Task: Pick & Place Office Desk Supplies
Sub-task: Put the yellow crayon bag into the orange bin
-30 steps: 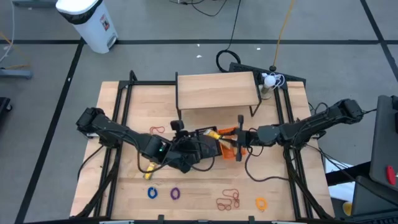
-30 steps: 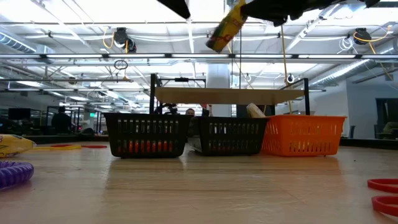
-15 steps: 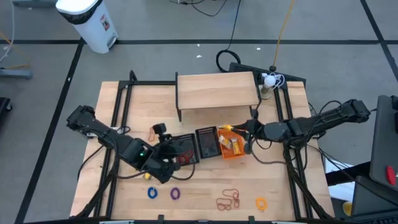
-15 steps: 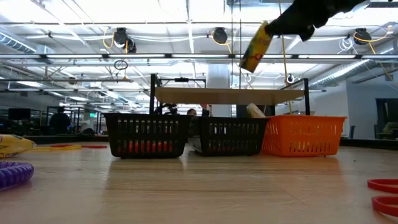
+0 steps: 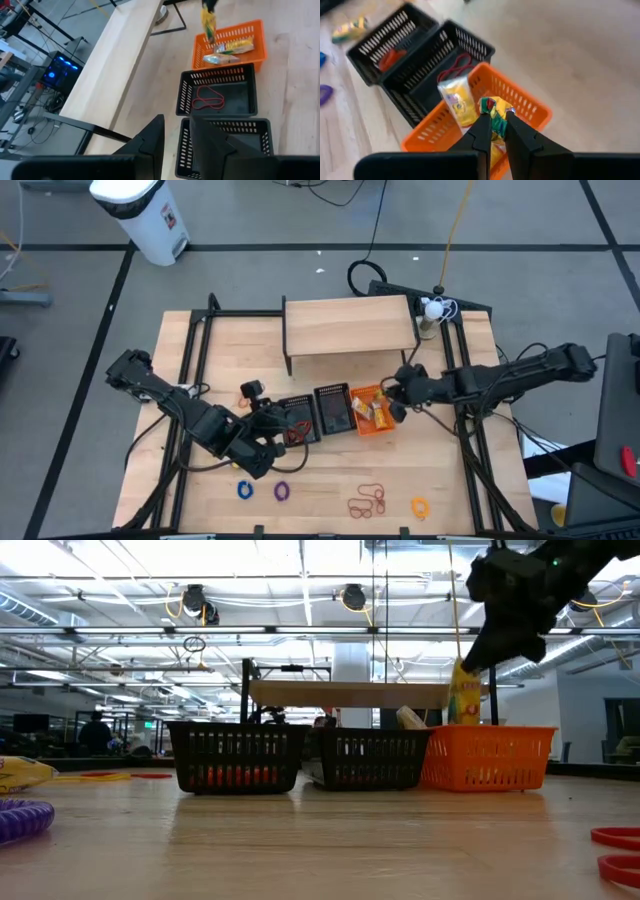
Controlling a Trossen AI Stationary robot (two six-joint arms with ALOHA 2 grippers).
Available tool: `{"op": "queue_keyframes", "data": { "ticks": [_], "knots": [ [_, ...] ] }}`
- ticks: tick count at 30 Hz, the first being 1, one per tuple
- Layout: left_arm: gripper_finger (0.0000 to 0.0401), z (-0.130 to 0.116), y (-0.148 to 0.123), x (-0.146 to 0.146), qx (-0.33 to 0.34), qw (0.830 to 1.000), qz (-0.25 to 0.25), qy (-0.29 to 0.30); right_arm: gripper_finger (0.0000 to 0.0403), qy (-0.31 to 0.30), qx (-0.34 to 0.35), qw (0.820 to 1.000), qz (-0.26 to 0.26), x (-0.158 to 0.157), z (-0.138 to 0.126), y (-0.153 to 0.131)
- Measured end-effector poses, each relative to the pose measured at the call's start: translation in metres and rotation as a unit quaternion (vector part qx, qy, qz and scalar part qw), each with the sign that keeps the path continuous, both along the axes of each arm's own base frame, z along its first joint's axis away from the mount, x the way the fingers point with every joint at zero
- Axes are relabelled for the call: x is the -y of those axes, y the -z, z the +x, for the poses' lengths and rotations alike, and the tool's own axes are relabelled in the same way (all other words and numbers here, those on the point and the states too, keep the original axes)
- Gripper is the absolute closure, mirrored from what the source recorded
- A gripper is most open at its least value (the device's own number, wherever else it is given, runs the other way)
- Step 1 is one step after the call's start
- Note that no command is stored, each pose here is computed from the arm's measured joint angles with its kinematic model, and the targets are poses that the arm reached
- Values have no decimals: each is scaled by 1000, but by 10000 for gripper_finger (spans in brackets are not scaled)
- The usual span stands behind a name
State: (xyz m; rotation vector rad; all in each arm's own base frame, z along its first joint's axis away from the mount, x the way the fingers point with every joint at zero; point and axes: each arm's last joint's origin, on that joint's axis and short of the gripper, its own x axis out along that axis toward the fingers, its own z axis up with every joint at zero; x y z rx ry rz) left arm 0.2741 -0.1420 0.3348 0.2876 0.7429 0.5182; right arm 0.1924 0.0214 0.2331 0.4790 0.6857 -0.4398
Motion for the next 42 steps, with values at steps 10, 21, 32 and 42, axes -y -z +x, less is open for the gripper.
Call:
{"op": "queue_keyframes", "data": {
  "ticks": [10, 21, 32, 42],
  "knots": [
    [306, 1, 0, 0, 26, 999, -30, -26, 263, -55, 28, 998, -12, -13, 28, 10],
    [306, 1, 0, 0, 31, 998, -43, -29, 161, -59, 72, 996, -1, -21, 21, -3],
    [306, 5, 6, -5, -71, 985, -158, 24, 178, -177, 203, 958, -94, -51, 28, -29],
    [306, -17, 28, 15, -140, 960, -243, -21, 179, -321, 248, 908, -103, -109, 25, -23]
  ]
}}
